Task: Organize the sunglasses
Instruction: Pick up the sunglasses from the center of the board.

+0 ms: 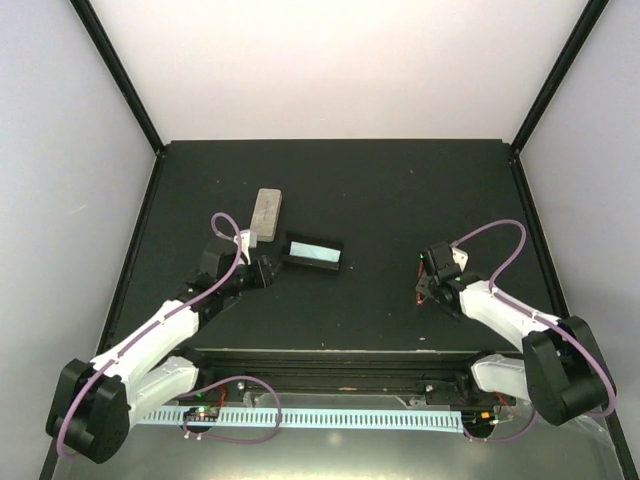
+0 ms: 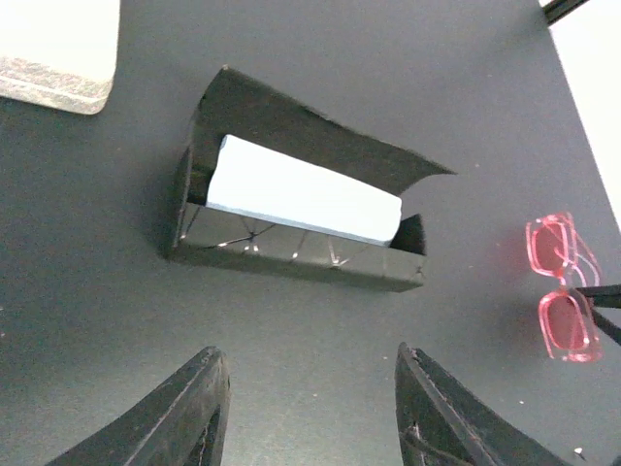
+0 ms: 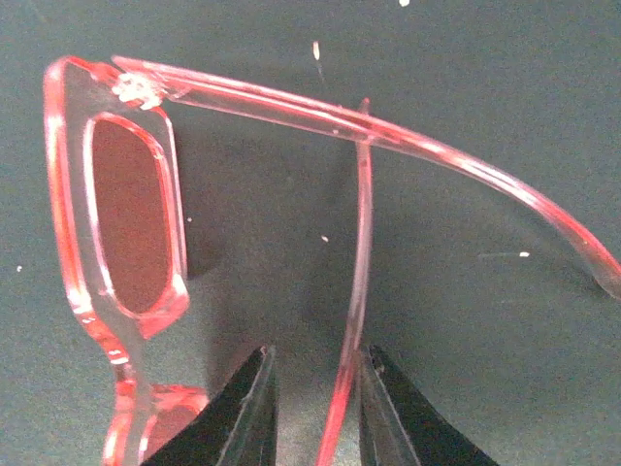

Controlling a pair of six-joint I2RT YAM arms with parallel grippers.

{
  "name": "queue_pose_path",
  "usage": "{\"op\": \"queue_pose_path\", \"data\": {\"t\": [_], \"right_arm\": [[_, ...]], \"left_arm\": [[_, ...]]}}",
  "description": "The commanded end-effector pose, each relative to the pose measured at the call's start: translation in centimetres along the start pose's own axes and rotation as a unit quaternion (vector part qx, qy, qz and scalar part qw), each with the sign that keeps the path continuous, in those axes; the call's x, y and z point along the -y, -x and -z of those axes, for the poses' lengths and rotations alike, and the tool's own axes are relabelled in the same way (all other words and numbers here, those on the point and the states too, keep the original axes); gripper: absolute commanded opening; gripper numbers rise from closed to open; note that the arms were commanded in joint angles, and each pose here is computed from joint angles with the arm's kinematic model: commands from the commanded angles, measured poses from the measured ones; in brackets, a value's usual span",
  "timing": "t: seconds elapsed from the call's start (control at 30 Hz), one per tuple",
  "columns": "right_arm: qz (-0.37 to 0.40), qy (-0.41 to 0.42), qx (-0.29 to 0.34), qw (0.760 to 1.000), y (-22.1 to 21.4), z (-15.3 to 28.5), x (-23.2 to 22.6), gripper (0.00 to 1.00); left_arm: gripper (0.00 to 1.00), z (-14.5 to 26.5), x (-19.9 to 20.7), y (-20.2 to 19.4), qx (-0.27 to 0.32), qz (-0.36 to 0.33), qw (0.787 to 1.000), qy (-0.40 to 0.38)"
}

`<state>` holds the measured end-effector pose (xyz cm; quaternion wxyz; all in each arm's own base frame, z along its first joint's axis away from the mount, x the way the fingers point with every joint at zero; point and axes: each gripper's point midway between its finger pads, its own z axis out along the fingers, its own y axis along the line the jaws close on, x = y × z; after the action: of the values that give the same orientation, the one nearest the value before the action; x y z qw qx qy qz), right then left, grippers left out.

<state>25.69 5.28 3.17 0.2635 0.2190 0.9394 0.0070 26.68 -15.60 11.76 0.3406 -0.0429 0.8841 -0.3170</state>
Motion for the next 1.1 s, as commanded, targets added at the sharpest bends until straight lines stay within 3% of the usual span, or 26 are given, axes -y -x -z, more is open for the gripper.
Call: {"op": "queue_pose_path", "data": {"t": [0.0, 0.23, 0.47, 0.6, 0.77, 1.07], "right_arm": [[-0.014, 0.021, -0.011, 1.0, -0.5, -0.5, -0.5, 0.24], [-0.001, 0.047, -0.02, 0.999, -0.7, -0.4, -1.4, 0.02], [0.062, 0.23, -0.016, 0.971, 0.5, 4.0, -7.9, 0.01], [0.094, 0.375, -0.031, 0.922, 0.7, 8.8, -12.7, 0.01], [0.103, 0.564, -0.068, 0.816, 0.3, 16.2, -17.8, 0.01], [0.136, 0.685, -0.106, 0.707, -1.7, 25.4, -23.6, 0.01]], "left_arm": [[0.47, 0.8, 1.4, 0.3, 0.008, -0.003, 1.0, -0.029], [0.48, 1.7, 2.2, 0.6, 0.016, -0.005, 0.999, -0.046], [0.49, 4.3, 4.9, 2.0, 0.06, -0.008, 0.993, -0.104], [0.54, 6.4, 7.8, 2.7, 0.084, -0.025, 0.98, -0.18], [0.63, 8.7, 11.5, 2.8, 0.095, -0.043, 0.952, -0.286], [0.7, 11.8, 16.1, 3.1, 0.11, -0.073, 0.909, -0.395]]}}
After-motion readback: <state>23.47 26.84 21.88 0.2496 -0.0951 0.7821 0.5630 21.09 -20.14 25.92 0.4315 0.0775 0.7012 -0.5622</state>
